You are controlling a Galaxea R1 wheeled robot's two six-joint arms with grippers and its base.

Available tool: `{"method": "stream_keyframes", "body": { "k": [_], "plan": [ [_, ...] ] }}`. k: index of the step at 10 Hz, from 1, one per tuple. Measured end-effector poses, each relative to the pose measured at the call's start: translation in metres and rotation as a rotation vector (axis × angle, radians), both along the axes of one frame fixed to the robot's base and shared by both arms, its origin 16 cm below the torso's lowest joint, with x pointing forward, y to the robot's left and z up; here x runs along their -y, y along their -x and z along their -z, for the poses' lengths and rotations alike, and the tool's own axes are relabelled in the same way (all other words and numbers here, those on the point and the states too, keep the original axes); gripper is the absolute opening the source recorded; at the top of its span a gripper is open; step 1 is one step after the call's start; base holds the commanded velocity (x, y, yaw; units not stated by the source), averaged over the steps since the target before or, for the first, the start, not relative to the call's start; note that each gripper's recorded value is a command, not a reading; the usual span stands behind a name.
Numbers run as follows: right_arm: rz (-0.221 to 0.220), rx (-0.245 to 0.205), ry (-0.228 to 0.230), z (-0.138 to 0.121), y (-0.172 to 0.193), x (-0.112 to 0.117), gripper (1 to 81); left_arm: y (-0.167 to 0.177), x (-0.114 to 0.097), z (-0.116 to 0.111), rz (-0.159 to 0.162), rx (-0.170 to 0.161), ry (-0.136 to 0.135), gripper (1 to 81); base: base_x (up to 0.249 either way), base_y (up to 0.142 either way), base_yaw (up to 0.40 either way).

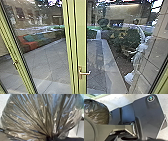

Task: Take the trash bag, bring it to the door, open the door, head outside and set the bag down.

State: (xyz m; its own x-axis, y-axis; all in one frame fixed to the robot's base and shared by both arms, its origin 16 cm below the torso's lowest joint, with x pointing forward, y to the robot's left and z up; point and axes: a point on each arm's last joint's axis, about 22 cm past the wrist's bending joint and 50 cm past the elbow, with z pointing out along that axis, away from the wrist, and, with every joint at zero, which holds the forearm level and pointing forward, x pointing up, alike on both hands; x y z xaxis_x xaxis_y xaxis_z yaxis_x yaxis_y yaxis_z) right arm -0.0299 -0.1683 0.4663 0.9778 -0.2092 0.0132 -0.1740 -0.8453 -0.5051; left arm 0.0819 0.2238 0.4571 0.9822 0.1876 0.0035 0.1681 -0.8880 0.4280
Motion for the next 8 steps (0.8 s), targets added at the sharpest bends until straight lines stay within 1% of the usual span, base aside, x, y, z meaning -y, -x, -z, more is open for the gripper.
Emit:
{"method": "stream_keyframes", "body": {
  "k": [1, 4, 6, 7, 8],
  "plan": [
    [0.000, 0.000, 0.000, 0.000, 0.000, 0.000, 81.1, 0.000, 0.000, 0.002, -0.001, 0.000, -0.005, 1.0, 0.000, 0.000, 0.000],
    [0.000, 0.000, -0.001, 0.000, 0.000, 0.000, 81.1, 0.000, -0.003, 0.002, -0.002, -0.004, -0.008, 1.0, 0.000, 0.000, 0.000],
    [0.000, 0.000, -0.010, -0.002, 0.001, -0.003, 81.1, 0.000, -0.016, 0.001, -0.002, -0.003, -0.022, 1.0, 0.000, 0.000, 0.000],
    [0.000, 0.000, -0.009, -0.002, 0.001, -0.002, 81.1, 0.000, -0.019, 0.001, -0.003, -0.002, -0.026, 1.0, 0.000, 0.000, 0.000],
    [0.000, -0.001, -0.008, -0.002, 0.001, -0.002, 81.1, 0.000, -0.016, 0.001, -0.002, -0.003, -0.022, 1.0, 0.000, 0.000, 0.000]
  ]
}}
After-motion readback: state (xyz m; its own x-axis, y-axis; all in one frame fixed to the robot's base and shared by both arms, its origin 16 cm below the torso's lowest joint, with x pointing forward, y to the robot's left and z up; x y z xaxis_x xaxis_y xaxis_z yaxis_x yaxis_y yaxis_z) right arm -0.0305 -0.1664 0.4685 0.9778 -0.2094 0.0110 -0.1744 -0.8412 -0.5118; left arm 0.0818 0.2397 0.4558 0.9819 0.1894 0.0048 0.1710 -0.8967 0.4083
